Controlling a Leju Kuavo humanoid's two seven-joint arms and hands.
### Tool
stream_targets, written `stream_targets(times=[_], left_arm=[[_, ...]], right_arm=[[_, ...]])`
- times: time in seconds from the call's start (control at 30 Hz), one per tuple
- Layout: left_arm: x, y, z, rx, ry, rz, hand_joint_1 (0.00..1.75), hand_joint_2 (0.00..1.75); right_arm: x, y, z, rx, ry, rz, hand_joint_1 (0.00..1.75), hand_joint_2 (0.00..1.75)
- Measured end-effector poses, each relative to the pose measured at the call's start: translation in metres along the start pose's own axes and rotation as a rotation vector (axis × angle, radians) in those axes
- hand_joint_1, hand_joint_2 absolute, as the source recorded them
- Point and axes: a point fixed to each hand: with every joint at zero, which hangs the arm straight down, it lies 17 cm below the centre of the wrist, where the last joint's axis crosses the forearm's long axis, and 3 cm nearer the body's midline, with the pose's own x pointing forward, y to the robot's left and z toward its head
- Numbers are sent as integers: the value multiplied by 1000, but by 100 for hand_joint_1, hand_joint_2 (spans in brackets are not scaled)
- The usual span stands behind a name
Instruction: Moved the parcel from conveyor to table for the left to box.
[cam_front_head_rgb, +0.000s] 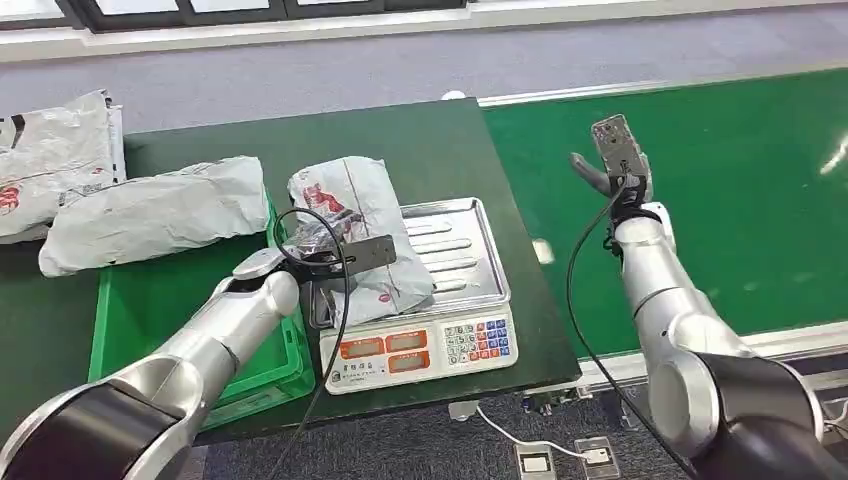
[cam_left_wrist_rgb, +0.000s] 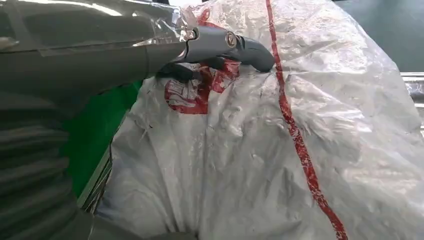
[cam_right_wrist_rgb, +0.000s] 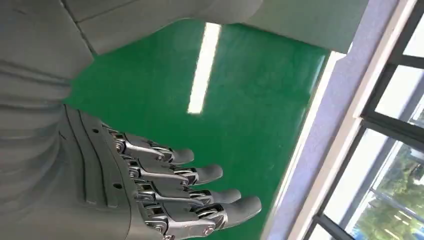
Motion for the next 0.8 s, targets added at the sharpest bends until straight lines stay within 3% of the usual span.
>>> stream_targets(times=[0.27,0.3,0.33,0.8], left_arm=[[1,1,0,13,-10,0,0,175],[0,1,0,13,-9,0,0,0],[0,1,0,13,-9,0,175,0],[4,-3,-1,32,-54,-14,175,0]], right_arm=[[3,3,1,2,-14,-8,0,175],[2,3,1,2,-13,-7,0,175],[2,3,1,2,-13,-8,0,175],[-5,10,8,14,-13,-16,0,175]])
